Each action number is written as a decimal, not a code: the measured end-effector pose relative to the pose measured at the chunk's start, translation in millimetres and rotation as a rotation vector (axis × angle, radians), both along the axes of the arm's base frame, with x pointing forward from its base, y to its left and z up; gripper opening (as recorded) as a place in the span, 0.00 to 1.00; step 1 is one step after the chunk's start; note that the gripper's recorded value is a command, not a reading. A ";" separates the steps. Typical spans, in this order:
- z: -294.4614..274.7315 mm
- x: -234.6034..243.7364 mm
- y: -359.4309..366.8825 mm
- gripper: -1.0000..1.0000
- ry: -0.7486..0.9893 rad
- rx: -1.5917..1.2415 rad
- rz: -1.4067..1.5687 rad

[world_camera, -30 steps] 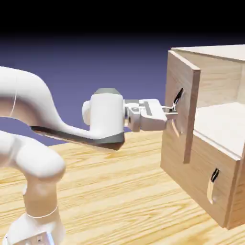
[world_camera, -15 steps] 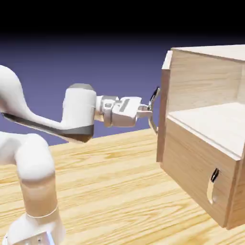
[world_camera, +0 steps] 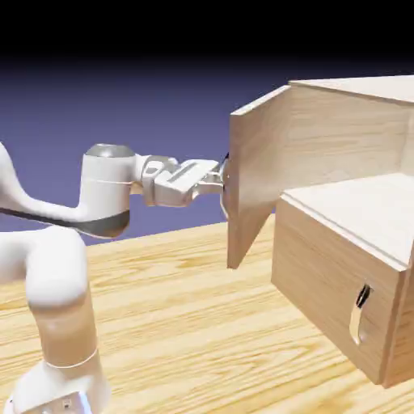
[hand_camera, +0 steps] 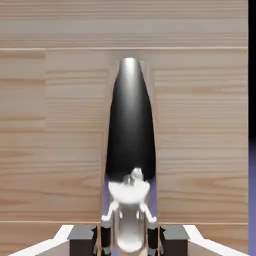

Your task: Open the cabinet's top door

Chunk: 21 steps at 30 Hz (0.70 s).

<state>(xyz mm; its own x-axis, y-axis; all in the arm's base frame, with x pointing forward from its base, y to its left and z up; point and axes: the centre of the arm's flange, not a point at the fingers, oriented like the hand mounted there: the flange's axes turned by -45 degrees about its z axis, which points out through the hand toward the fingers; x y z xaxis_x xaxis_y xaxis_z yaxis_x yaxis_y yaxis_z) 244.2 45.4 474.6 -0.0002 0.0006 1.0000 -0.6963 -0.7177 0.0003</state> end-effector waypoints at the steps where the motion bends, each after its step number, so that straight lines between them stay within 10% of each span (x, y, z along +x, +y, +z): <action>1: 0.0 -2.5 5.2 0.00 0.000 0.000 -0.013; 21: 0.1 -43.0 175.4 0.00 0.000 0.001 -0.423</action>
